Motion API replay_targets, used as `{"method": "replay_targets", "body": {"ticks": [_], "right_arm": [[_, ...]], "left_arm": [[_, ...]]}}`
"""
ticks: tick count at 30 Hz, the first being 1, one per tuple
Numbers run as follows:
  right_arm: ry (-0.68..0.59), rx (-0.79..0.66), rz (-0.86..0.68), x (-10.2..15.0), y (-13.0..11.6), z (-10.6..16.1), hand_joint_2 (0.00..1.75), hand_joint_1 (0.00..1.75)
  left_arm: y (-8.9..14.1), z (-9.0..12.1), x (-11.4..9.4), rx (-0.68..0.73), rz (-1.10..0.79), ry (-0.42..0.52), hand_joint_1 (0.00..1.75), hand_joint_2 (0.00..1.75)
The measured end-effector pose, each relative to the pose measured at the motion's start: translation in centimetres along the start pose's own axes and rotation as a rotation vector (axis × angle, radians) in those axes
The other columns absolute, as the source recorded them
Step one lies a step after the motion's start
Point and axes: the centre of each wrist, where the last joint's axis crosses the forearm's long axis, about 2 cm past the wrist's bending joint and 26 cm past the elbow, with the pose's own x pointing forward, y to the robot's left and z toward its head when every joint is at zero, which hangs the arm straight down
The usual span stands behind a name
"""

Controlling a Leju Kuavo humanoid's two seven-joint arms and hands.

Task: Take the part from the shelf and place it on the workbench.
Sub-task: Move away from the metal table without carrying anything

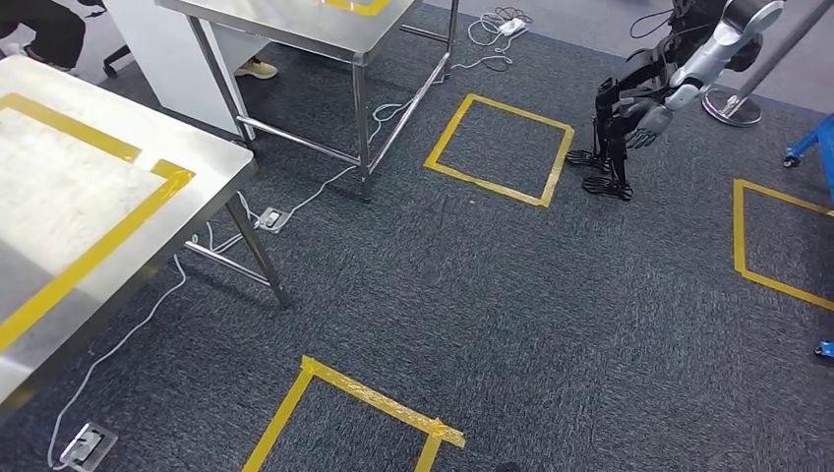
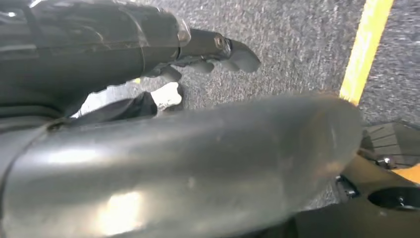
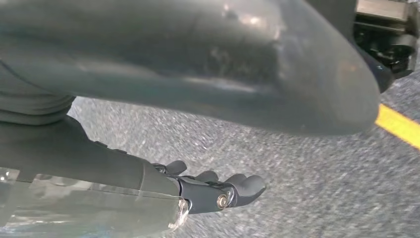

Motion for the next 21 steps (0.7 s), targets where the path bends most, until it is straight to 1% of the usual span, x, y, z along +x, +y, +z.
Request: {"method": "replay_targets", "body": {"ticks": [8, 21], "right_arm": [[0.009, -0.006, 0.001, -0.55, -0.3, -0.01, 0.0, 0.0], [0.001, -0.008, 0.001, -0.23, -0.42, -0.04, 0.0, 0.0]], "left_arm": [[-0.15, 0.15, 0.67, 0.002, -0.009, -0.019, 0.0, 0.0], [-0.16, 0.06, 0.21, 0.003, -0.011, -0.009, 0.0, 0.0]]}}
